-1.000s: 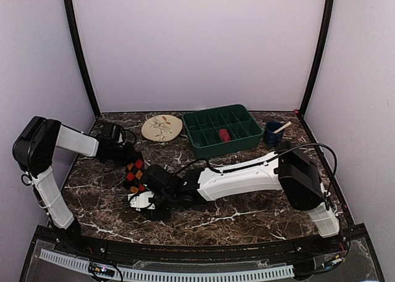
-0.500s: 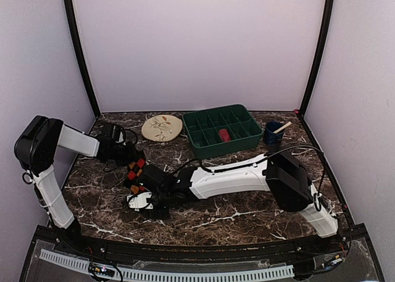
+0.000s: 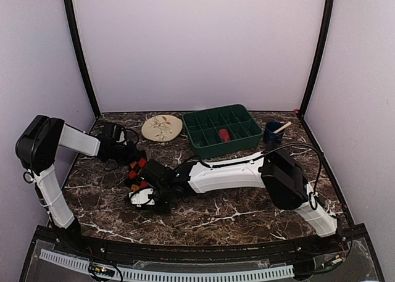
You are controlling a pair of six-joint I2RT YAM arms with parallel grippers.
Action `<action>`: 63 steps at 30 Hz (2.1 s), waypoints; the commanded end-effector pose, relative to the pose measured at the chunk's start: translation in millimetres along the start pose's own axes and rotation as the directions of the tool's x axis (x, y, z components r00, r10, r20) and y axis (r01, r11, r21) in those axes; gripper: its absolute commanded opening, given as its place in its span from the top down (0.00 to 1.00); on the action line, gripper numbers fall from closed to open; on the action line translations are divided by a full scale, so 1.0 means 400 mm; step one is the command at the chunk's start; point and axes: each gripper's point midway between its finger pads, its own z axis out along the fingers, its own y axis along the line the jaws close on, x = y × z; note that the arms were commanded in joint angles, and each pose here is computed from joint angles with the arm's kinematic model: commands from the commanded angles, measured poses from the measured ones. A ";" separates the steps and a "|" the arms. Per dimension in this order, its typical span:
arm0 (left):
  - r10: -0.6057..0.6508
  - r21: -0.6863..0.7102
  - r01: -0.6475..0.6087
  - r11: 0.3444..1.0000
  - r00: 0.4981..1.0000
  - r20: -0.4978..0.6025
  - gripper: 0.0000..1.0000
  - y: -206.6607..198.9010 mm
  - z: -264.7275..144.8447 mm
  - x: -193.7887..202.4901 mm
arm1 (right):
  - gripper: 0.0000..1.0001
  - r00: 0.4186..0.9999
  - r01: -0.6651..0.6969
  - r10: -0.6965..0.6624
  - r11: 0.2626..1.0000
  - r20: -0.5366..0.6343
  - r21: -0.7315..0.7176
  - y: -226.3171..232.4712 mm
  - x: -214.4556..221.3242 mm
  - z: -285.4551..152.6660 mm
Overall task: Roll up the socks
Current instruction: Move the sock to the center of the board, then pick up the sock from the center of the board, then fold the sock at the center of the board.
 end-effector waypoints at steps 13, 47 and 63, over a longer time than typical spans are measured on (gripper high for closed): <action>0.187 0.302 -0.138 0.943 0.972 -0.141 0.77 -0.176 0.041 0.077 | 1.00 0.981 -0.177 0.187 0.973 0.050 -0.148 0.085 -0.018 -0.137; 0.311 0.306 -0.353 0.884 0.934 0.177 0.69 -0.368 -0.204 0.063 | 1.00 0.910 -0.364 0.395 0.907 0.126 -0.213 0.123 -0.073 -0.369; 0.271 0.235 -0.335 0.912 0.925 0.266 0.69 -0.293 -0.225 0.064 | 1.00 0.889 -0.417 0.443 0.888 0.116 -0.194 -0.093 0.022 -0.332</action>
